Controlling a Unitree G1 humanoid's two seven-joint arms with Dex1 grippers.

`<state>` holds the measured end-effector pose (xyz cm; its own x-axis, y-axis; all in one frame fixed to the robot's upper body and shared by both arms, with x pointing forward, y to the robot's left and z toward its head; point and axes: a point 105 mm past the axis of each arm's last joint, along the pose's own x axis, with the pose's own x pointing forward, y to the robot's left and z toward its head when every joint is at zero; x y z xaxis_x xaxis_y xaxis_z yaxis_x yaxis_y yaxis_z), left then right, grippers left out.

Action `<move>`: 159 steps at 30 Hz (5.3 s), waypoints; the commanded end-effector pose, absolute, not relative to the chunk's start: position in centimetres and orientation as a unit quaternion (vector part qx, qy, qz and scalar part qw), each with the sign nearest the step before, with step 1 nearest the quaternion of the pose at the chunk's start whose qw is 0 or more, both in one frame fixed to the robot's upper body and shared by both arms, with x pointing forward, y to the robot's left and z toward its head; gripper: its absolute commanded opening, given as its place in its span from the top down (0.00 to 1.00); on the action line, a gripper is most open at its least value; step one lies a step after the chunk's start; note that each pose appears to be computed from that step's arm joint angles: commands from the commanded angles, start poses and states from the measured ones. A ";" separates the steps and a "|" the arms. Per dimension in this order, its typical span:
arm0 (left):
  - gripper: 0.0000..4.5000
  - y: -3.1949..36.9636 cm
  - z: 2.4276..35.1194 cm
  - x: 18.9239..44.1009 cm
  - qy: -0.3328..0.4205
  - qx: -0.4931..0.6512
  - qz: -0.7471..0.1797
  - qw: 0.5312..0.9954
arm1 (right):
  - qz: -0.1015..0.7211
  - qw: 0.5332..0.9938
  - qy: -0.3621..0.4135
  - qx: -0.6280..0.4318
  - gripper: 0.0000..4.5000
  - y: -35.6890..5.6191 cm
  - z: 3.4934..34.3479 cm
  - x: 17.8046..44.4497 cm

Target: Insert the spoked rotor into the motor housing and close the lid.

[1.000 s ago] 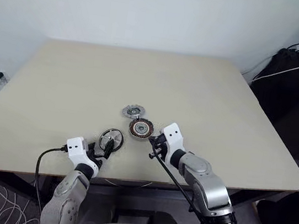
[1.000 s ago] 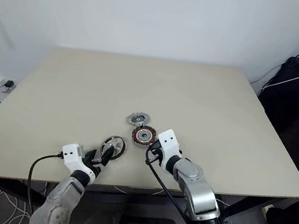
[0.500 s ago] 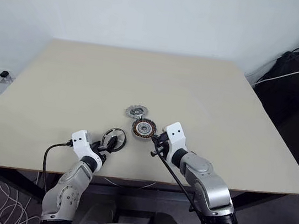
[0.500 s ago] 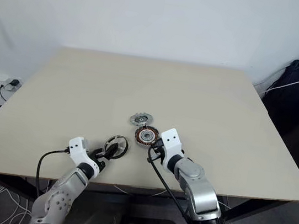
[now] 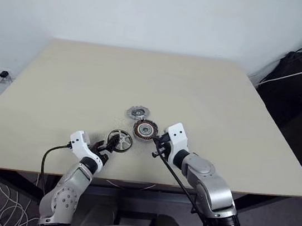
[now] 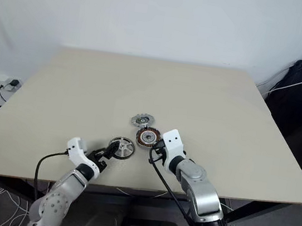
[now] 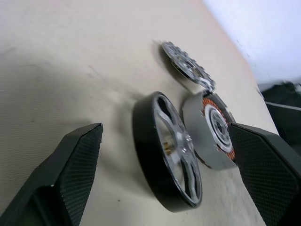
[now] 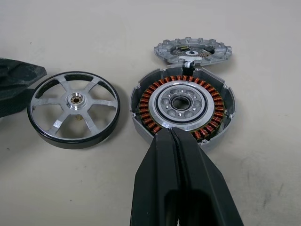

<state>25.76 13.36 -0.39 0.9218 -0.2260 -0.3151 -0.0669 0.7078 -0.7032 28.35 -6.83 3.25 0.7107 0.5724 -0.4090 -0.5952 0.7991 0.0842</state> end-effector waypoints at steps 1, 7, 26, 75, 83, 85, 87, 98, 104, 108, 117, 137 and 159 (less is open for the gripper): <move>0.00 11.5 0.0 26.8 0.182 -0.446 -0.039 0.876 | 0.324 0.928 0.184 -0.024 0.99 -6.4 4.9 28.8; 0.00 10.3 -1.1 27.3 0.213 -0.477 -0.039 0.852 | 0.323 0.928 0.182 -0.024 0.99 -6.4 5.0 28.8; 0.89 10.5 -1.3 26.8 0.224 -0.490 -0.043 0.841 | 0.321 0.929 0.181 -0.023 1.00 -6.4 5.1 28.8; 0.90 1.5 4.5 31.4 0.124 -0.676 -0.230 0.690 | 0.346 0.917 0.197 -0.023 1.00 -8.3 3.8 24.1; 0.90 0.3 4.6 31.9 0.128 -0.684 -0.242 0.676 | 0.349 0.915 0.201 -0.019 1.00 -8.7 3.7 23.6; 0.90 0.0 4.3 32.1 0.131 -0.684 -0.241 0.676 | 0.349 0.915 0.203 -0.018 1.00 -8.7 3.7 23.6; 0.90 -0.1 4.2 32.3 0.133 -0.685 -0.242 0.675 | 0.349 0.915 0.204 -0.017 1.00 -8.7 3.6 23.5; 0.90 -1.8 3.8 32.9 0.153 -0.677 -0.256 0.673 | 0.335 0.919 0.205 -0.016 1.00 -9.0 3.6 23.5; 0.90 -1.4 2.6 32.7 0.170 -0.662 -0.237 0.690 | 0.329 0.922 0.205 -0.015 1.00 -9.1 3.6 23.5; 0.90 -0.9 1.7 32.4 0.181 -0.659 -0.222 0.695 | 0.329 0.922 0.204 -0.014 1.00 -9.0 3.5 23.6; 0.90 -0.8 0.0 31.7 0.208 -0.648 -0.204 0.703 | 0.330 0.922 0.203 -0.015 1.00 -8.9 3.6 23.7; 0.90 -0.2 -1.6 31.5 0.226 -0.633 -0.184 0.717 | 0.322 0.925 0.200 -0.018 1.00 -9.3 3.8 23.9; 0.01 3.1 -0.9 31.0 0.190 -0.620 -0.167 0.743 | 0.330 0.922 0.200 -0.018 1.00 -8.9 3.7 24.1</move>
<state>34.23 6.84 0.65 0.8843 -0.4614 -0.0716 0.0841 0.3083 -0.9476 23.50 -9.09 2.28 0.6803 0.5891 -0.4361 -0.6053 0.7871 0.1191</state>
